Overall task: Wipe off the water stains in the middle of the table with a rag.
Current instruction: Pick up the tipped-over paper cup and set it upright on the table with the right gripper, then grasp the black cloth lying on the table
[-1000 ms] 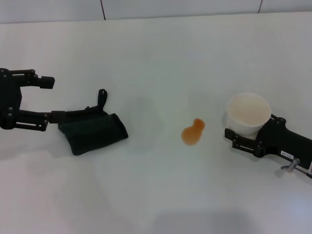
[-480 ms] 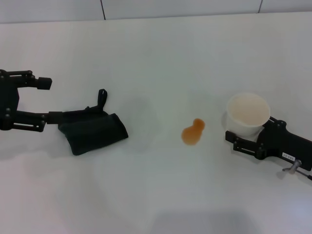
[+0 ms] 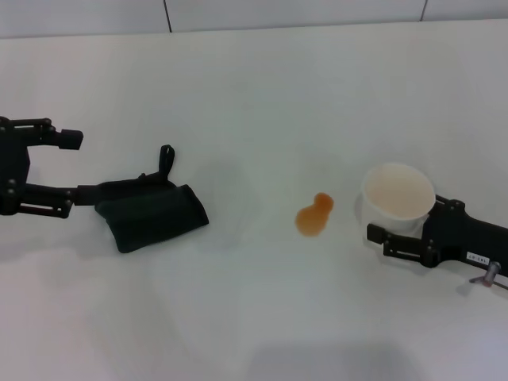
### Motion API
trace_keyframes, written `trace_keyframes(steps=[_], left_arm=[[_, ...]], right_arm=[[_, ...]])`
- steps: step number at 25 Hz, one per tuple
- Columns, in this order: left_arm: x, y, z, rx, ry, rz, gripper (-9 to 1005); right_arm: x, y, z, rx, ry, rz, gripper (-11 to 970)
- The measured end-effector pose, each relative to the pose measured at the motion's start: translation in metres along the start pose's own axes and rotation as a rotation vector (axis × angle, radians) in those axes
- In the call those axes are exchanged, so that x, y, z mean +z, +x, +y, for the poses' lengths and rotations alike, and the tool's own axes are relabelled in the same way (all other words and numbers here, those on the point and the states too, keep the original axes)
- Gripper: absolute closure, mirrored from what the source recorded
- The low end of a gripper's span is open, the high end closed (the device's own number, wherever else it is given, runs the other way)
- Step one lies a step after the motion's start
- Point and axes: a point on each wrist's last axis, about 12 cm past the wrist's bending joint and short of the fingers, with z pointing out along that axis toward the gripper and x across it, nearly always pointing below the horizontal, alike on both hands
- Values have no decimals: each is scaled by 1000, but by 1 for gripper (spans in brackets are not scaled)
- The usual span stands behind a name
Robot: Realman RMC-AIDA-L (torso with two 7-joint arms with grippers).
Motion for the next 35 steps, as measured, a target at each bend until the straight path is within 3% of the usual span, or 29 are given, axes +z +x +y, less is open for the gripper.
trace_keyframes(steps=[26,30,35], left_arm=[[-2,2,0,0,-6,2,125],[-2,3,0,-5,-7,12,125],[-2,4,0,-13,-8,22,125]], right_arm=[[-31,-11,-24,-76,-12,120,105],[-43,-21,-29,-92,-26,164,105],[-67,-52,-36,-132,-41,258,107]])
